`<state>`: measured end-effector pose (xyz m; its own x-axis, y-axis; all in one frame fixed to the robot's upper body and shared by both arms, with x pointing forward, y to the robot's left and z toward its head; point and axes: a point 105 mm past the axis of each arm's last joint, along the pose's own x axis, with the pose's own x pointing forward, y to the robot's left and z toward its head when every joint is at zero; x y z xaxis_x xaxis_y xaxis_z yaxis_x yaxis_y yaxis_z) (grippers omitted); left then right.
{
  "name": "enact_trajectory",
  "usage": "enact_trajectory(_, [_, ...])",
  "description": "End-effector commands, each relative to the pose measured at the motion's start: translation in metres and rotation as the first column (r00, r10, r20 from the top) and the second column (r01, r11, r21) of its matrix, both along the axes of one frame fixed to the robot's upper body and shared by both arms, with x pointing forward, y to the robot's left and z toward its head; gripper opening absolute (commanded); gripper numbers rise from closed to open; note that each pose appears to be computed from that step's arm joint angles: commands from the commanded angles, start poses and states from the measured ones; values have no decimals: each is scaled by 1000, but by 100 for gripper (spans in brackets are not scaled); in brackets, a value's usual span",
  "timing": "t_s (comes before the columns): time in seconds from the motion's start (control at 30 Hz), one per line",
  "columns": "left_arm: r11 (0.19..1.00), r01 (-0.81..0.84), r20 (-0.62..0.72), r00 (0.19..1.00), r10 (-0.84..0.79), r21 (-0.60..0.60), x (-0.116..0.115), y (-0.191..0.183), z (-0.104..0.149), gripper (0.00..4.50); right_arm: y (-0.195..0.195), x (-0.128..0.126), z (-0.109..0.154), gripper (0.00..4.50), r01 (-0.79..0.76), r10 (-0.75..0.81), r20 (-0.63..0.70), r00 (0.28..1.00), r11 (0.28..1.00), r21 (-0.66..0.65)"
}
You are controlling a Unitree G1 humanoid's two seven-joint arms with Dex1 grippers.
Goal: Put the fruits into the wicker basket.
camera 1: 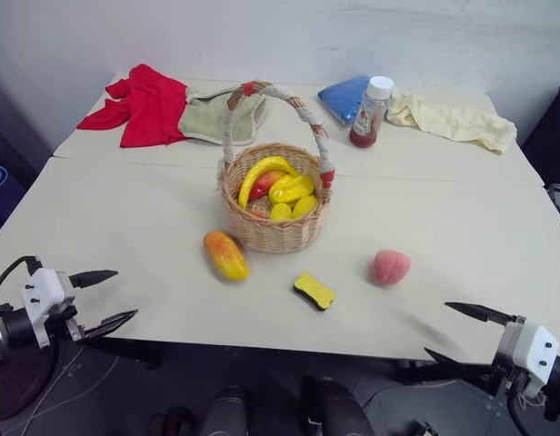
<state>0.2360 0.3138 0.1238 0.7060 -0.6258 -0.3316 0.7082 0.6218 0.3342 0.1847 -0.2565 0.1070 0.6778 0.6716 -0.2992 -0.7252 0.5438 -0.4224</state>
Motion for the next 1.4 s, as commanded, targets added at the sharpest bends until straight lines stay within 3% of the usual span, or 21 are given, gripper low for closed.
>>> enact_trajectory(0.03, [1000, -3, 14, 1000, 3, 17, 0, 2, 3, 450, 3, 1, 5, 445, -9, 9, 14, 1000, 1000, 12])
enact_trajectory(0.3, [999, 28, -39, 999, -30, -45, -2, -3, 1, 450, 11, 2, 4, 445, -23, 22, 3, 1000, 999, 37])
enact_trajectory(0.63, [974, 157, -98, 980, -174, -163, -5, -35, 25, 450, 26, 1, 5, 445, -64, 65, -13, 998, 994, 84])
enact_trajectory(0.8, [970, 176, -117, 973, -197, -169, -9, -38, 25, 450, 46, 6, 14, 445, -124, 125, 2, 992, 985, 122])
enact_trajectory(0.87, [961, 204, -61, 974, -219, -186, -8, -42, 33, 450, 68, 9, 27, 445, -198, 197, 24, 980, 970, 141])
enact_trajectory(0.97, [946, 264, -78, 956, -282, -190, -10, -55, 38, 450, 116, 25, 45, 445, -289, 292, 8, 956, 943, 162])
enact_trajectory(1.23, [869, 445, -85, 878, -471, -217, -24, -107, 44, 450, 176, 70, 21, 445, -141, 179, -190, 965, 971, 195])
enact_trajectory(1.4, [856, 473, -104, 859, -500, -208, -27, -116, 42, 450, 190, 99, -8, 445, -39, 65, -261, 963, 994, 105])
